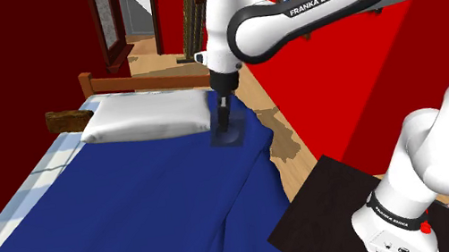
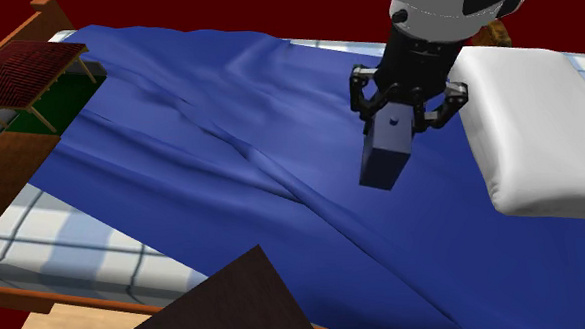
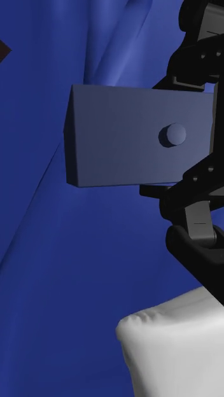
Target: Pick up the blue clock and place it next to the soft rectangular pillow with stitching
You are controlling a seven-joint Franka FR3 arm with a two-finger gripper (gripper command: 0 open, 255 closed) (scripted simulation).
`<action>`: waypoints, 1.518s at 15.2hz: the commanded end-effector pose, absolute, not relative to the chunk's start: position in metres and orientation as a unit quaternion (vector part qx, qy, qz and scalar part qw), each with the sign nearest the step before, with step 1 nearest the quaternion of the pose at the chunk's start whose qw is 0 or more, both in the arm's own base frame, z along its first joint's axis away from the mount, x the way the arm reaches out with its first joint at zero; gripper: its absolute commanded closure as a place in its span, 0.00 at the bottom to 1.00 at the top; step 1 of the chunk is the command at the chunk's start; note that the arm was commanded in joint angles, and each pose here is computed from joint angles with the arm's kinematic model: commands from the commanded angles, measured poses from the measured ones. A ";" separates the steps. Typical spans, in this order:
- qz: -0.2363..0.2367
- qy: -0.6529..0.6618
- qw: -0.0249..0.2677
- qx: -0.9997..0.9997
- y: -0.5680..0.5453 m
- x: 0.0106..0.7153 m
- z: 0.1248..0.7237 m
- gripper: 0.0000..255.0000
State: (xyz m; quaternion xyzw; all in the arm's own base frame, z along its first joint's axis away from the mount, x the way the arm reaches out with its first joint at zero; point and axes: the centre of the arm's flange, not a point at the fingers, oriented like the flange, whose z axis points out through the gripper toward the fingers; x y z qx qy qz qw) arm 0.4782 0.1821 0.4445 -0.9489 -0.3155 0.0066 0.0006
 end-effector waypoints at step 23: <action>0.007 -0.316 0.001 -0.949 -0.079 0.661 0.445 1.00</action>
